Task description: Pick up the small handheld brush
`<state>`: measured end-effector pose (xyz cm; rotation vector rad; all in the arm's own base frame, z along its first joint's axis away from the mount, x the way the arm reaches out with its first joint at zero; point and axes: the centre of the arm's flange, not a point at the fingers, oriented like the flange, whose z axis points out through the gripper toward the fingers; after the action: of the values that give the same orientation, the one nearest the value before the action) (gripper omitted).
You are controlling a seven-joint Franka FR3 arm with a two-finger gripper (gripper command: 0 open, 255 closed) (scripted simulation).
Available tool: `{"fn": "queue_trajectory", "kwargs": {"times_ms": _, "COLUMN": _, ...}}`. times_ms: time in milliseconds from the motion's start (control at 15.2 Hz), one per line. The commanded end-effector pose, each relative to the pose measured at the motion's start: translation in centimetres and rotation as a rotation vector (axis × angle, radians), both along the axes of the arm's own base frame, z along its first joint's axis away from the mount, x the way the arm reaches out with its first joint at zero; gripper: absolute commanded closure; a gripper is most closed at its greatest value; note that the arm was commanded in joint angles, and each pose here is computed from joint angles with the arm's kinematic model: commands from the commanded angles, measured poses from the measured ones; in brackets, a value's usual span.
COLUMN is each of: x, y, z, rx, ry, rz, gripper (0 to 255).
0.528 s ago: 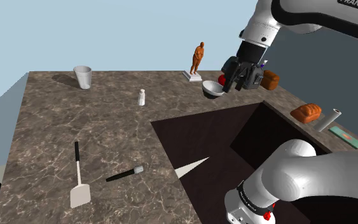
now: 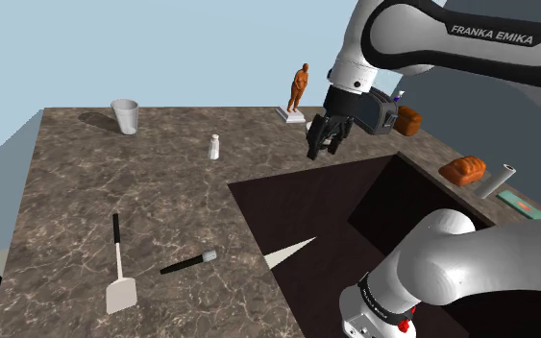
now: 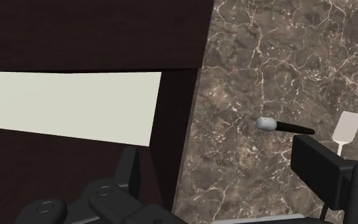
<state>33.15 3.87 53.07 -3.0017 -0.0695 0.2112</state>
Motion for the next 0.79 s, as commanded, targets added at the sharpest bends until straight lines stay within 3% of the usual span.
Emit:
{"fn": "queue_trajectory", "kwargs": {"times_ms": 0, "x": 1.2, "y": 1.4, "z": -2.0, "rx": 0.002, "ry": 0.014, "rz": 0.014, "gripper": 0}}
{"fn": "queue_trajectory", "kwargs": {"times_ms": 726, "x": 5.6, "y": 10.2, "z": -13.5, "rx": 0.009, "ry": 0.099, "rz": 0.094, "gripper": 0}}
